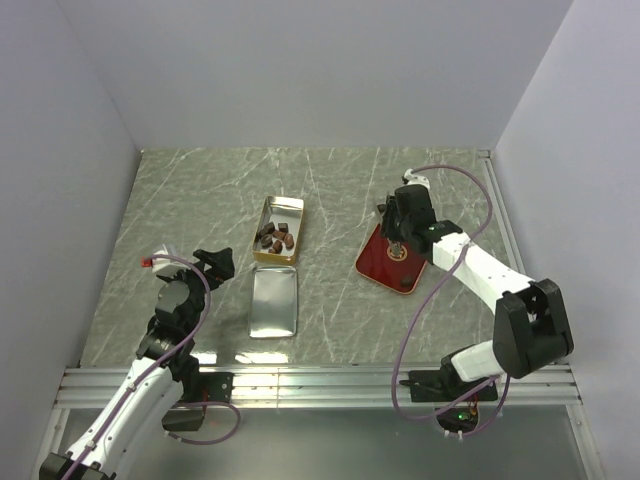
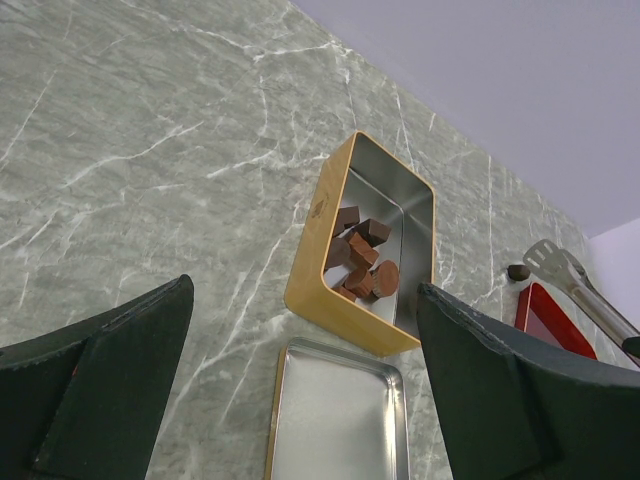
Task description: Pack the chocolate
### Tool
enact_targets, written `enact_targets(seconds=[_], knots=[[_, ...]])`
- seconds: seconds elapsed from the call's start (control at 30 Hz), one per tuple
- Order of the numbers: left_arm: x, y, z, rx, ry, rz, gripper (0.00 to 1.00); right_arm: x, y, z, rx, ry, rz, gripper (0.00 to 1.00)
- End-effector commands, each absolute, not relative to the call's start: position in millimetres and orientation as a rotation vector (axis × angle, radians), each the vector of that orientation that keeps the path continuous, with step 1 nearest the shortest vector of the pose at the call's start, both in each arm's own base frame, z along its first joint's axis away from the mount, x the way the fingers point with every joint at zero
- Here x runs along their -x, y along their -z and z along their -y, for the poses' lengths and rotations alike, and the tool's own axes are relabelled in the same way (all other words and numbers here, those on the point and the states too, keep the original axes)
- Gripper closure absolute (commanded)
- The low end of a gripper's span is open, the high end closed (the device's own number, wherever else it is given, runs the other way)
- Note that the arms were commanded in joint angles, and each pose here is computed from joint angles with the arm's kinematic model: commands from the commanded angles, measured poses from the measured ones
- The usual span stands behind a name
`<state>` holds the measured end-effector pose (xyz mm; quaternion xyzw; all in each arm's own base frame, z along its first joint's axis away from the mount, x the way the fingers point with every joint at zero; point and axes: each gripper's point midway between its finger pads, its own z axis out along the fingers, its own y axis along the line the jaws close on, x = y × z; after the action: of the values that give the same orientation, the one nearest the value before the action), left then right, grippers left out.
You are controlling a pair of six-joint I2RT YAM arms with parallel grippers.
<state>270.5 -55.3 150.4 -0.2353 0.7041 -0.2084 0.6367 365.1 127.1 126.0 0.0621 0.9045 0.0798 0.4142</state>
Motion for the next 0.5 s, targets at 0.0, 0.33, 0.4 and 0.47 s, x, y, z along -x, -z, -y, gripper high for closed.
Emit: enact_targets(seconds=[0.0, 0.33, 0.4, 0.47], knots=[[-271.1, -151.5, 56.1, 0.536, 0.483, -1.596, 0.01, -381.0, -138.3, -127.8, -0.149, -0.209, -2.235, 0.52], [-270.8, -151.5, 56.1, 0.536, 0.483, -1.596, 0.01, -390.9, -118.9, -121.6, -0.154, -0.17, -2.303, 0.5], [-270.7, -151.5, 56.5, 0.534, 0.484, -1.597, 0.0, -391.8, -118.0, -121.8, -0.155, -0.174, -2.307, 0.5], [-270.7, -150.8, 56.2, 0.536, 0.482, -1.598, 0.01, -391.8, -115.7, -121.1, -0.15, -0.17, -2.32, 0.51]])
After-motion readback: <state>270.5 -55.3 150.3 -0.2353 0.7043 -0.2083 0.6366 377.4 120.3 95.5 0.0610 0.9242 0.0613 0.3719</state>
